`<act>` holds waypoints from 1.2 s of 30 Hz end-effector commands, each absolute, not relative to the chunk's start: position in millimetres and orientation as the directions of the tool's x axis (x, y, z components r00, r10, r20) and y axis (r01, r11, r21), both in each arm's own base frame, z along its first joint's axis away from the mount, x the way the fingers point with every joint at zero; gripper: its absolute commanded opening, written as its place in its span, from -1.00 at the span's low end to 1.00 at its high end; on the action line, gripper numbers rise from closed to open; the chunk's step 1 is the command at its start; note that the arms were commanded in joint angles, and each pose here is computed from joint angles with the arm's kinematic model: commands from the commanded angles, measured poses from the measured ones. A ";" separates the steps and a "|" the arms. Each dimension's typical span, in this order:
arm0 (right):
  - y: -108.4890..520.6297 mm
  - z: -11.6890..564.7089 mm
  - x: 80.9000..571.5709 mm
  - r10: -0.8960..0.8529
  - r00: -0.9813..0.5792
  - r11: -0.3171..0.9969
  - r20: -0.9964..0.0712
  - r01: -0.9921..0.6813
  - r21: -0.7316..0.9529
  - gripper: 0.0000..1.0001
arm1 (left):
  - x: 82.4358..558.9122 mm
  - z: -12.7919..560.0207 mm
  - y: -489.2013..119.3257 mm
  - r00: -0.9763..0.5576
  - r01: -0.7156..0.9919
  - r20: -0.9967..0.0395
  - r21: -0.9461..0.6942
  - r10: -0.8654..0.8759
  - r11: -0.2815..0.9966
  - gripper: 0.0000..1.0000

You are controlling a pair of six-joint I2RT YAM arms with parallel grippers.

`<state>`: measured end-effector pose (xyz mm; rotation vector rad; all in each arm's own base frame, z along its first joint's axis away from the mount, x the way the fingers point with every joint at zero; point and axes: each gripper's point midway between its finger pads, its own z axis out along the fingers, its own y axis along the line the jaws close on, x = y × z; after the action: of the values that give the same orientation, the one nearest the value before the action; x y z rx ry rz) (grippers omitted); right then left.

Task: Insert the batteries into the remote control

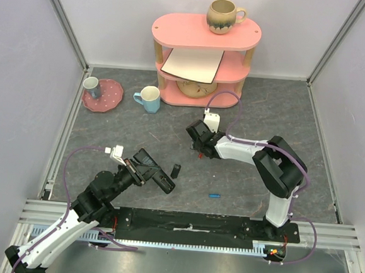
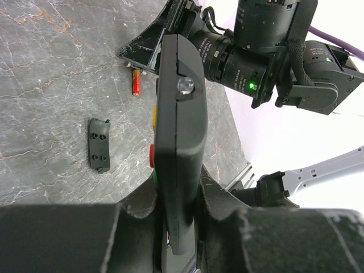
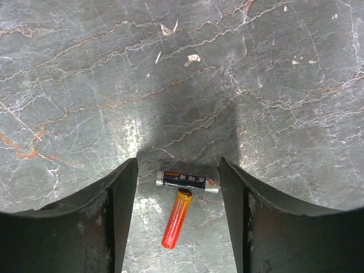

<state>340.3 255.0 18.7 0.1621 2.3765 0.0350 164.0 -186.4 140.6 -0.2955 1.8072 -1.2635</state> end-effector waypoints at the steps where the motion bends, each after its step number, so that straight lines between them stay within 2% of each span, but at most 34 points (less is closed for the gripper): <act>1: 243.3 6.4 322.4 0.123 -0.764 0.992 -0.634 0.119 0.048 0.36 | 165.3 116.2 -189.9 -0.594 0.258 -0.496 -0.863 -0.633 0.435 -0.96; 14: 238.8 5.5 309.0 0.186 -0.778 0.981 -0.601 0.179 0.072 0.33 | 163.5 116.7 -191.3 -0.602 0.262 -0.491 -0.866 -0.629 0.426 -0.96; 23: 237.2 -4.7 305.0 0.136 -0.802 0.989 -0.582 0.144 0.033 0.09 | 163.1 116.7 -191.7 -0.604 0.264 -0.491 -0.866 -0.628 0.424 -0.96; 26: 234.4 -4.0 302.3 0.124 -0.805 0.991 -0.581 0.134 0.025 -0.04 | 163.8 116.6 -191.1 -0.601 0.262 -0.491 -0.866 -0.630 0.425 -0.96; 30: 226.4 13.0 305.3 0.082 -0.783 0.994 -0.617 0.108 -0.005 -0.41 | 163.4 118.1 -191.4 -0.601 0.267 -0.494 -0.865 -0.628 0.425 -0.96; 35: 213.8 88.1 335.5 -0.097 -0.671 0.992 -0.735 -0.009 -0.123 -1.00 | 163.0 122.0 -191.0 -0.597 0.274 -0.498 -0.863 -0.628 0.424 -0.96; 36: 213.6 100.4 339.9 -0.127 -0.653 0.990 -0.747 -0.035 -0.138 -1.00 | 162.7 122.3 -191.1 -0.598 0.275 -0.499 -0.863 -0.627 0.424 -0.96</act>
<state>316.3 225.1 32.0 0.0508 2.4245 -0.0767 163.3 -186.9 140.7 -0.2969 1.8091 -1.2701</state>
